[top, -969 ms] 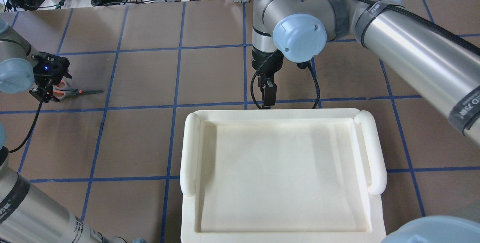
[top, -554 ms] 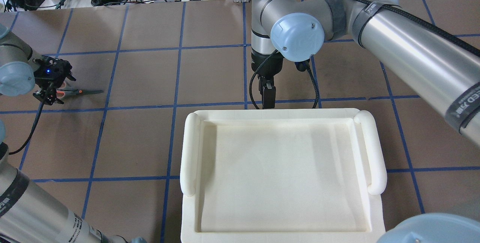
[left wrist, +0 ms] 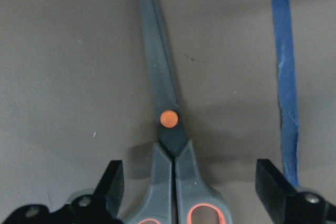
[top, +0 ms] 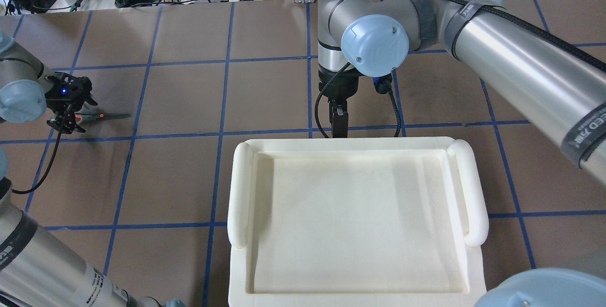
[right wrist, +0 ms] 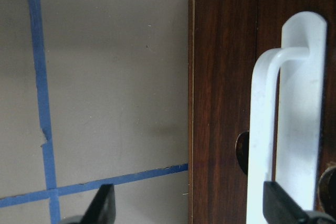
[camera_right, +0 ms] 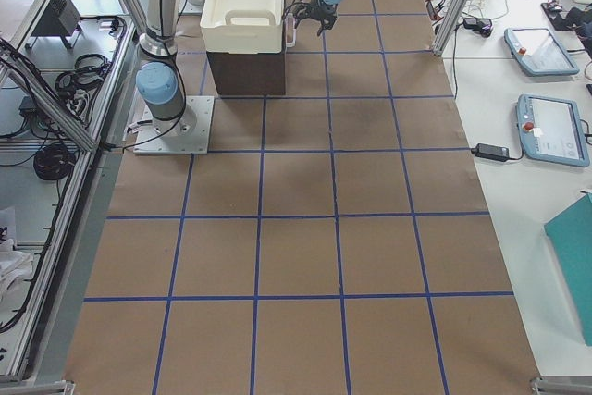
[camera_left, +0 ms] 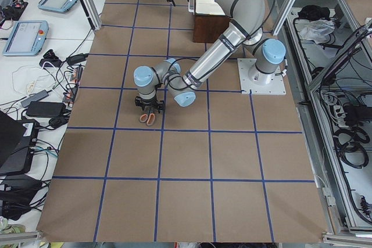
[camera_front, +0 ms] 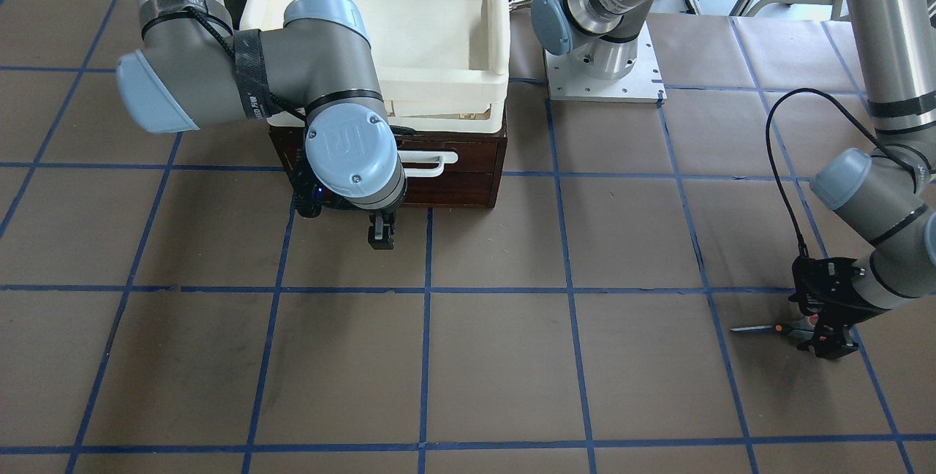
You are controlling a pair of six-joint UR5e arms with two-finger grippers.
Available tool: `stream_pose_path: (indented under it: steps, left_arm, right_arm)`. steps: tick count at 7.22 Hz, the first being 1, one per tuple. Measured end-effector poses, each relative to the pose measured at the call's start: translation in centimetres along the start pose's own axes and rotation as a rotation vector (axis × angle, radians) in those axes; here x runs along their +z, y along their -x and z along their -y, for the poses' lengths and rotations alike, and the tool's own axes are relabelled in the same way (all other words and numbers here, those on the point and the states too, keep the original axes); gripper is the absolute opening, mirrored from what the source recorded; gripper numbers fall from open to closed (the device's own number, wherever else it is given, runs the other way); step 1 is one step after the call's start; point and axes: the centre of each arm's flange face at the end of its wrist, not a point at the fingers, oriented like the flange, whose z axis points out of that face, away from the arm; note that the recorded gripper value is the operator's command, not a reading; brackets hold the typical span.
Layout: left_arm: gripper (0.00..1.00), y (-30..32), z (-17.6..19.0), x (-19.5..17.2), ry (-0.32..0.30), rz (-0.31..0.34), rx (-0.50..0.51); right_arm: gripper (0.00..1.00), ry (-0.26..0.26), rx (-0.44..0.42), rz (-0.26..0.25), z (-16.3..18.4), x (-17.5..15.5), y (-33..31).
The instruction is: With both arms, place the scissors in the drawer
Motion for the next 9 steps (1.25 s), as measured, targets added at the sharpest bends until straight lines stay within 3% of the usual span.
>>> stream_pose_path:
  steps: [2, 6, 9]
  left_arm:
    - [0.67, 0.0, 0.0, 0.1, -0.003, 0.000, -0.010]
    - [0.34, 0.0, 0.0, 0.5, -0.007, -0.003, -0.006]
    - [0.26, 0.0, 0.0, 0.2, -0.005, 0.001, -0.003]
  right_arm:
    - [1.00, -0.008, 0.008, -0.028, 0.1, 0.5, -0.1]
    - [1.00, -0.019, 0.013, -0.068, 0.0, 2.1, 0.8]
    - [1.00, -0.020, 0.015, -0.091, -0.1, 3.2, 1.4]
